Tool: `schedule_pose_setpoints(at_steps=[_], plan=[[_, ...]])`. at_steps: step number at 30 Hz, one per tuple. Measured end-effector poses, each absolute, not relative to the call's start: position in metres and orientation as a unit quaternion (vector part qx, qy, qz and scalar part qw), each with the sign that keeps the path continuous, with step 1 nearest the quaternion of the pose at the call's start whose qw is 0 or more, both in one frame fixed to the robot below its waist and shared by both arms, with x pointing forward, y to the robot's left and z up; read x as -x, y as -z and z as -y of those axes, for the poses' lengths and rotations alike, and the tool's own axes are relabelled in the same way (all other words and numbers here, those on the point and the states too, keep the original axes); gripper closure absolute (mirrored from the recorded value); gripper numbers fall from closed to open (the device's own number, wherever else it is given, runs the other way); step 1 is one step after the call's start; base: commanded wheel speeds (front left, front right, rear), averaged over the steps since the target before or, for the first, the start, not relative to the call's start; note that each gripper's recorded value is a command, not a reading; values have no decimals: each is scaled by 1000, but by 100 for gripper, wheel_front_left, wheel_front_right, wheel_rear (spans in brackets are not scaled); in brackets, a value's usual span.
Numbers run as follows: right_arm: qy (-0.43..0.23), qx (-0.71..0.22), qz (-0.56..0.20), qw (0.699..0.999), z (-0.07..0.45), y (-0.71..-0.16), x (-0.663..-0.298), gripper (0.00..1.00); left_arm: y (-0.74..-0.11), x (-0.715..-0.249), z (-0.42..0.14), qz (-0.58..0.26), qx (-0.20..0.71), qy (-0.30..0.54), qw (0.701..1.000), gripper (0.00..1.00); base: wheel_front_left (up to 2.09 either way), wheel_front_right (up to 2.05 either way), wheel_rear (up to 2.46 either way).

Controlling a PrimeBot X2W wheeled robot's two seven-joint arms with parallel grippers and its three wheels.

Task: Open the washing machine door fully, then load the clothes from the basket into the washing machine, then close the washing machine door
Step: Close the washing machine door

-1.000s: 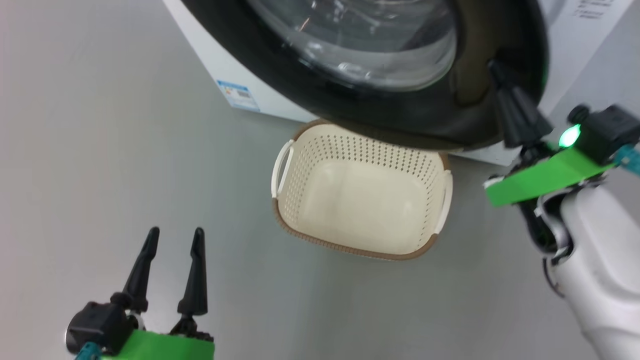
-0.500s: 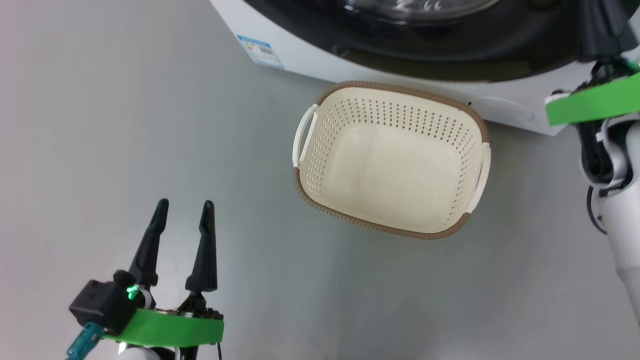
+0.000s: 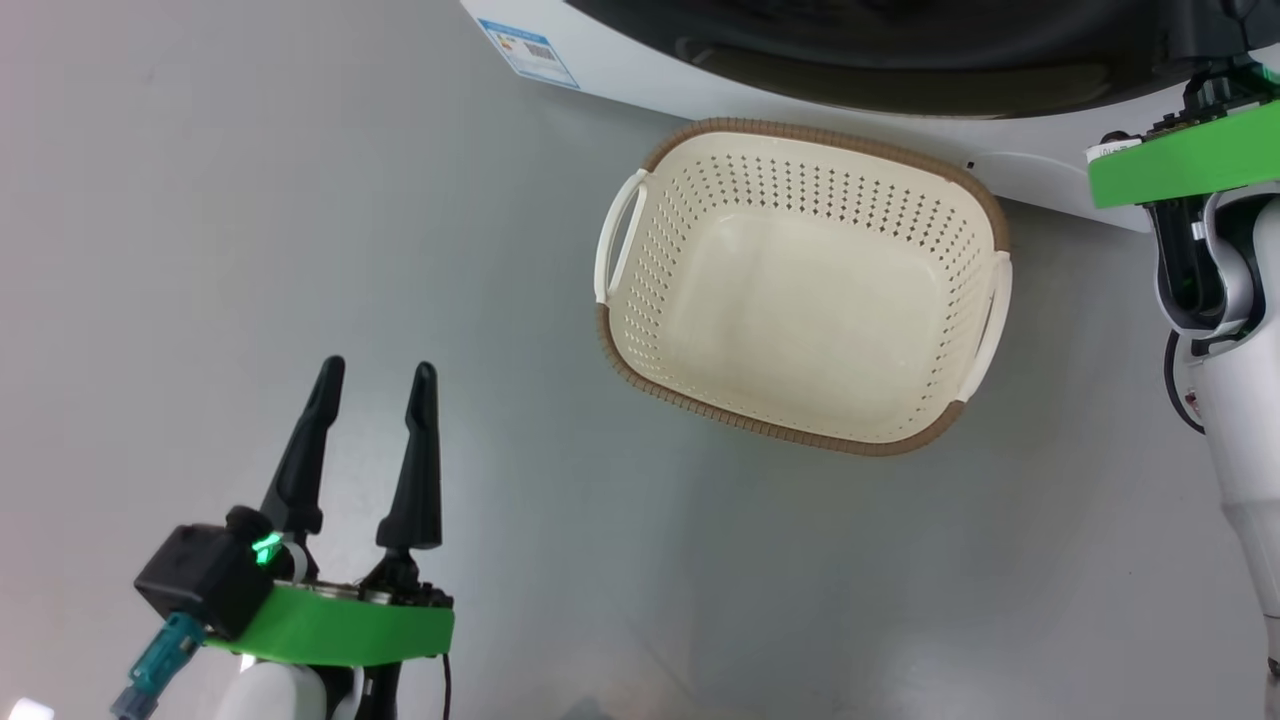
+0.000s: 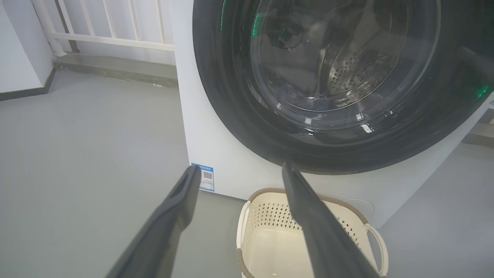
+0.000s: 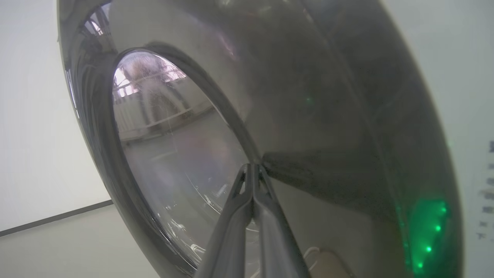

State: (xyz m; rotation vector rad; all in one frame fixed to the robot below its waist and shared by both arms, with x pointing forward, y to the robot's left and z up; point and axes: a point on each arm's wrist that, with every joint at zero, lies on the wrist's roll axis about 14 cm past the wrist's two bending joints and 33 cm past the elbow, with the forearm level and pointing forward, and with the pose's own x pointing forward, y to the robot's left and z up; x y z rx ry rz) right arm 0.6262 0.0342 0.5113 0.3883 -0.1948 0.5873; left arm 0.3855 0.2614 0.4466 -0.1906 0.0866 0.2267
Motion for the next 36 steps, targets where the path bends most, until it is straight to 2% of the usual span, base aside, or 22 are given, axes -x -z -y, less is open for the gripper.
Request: schedule_pose_setpoints(at_steps=[2,5,6,7,8,9,10,22,36], plan=[[-288,-188,95,934,-34,-513,-625,100,-448,-386,-261,-41,96,-112,988,0,0,0,0],[-285,-183,95,936,-29,-517,-620,62,-448,-384,-261,-40,98,-113,988,0,0,0,0],[-284,-181,95,937,-28,-519,-618,54,-448,-384,-262,-40,99,-114,988,0,0,0,0],[-284,-181,93,937,-26,-519,-615,31,-449,-383,-262,-39,99,-114,988,0,0,0,0],[-283,-180,90,938,-25,-519,-611,15,-450,-383,-262,-38,98,-114,988,0,0,0,0],[-284,-177,87,938,-25,-518,-607,4,-451,-382,-262,-36,96,-113,988,0,0,0,0],[-285,-175,84,939,-24,-517,-602,0,-452,-382,-262,-35,94,-112,989,0,0,0,0],[-260,-182,43,947,4,-507,-545,0,-467,-378,-258,-14,90,-98,991,0,0,0,0],[-174,-172,10,969,75,-494,-480,0,-477,-377,-246,-3,71,-53,996,0,0,0,0]])
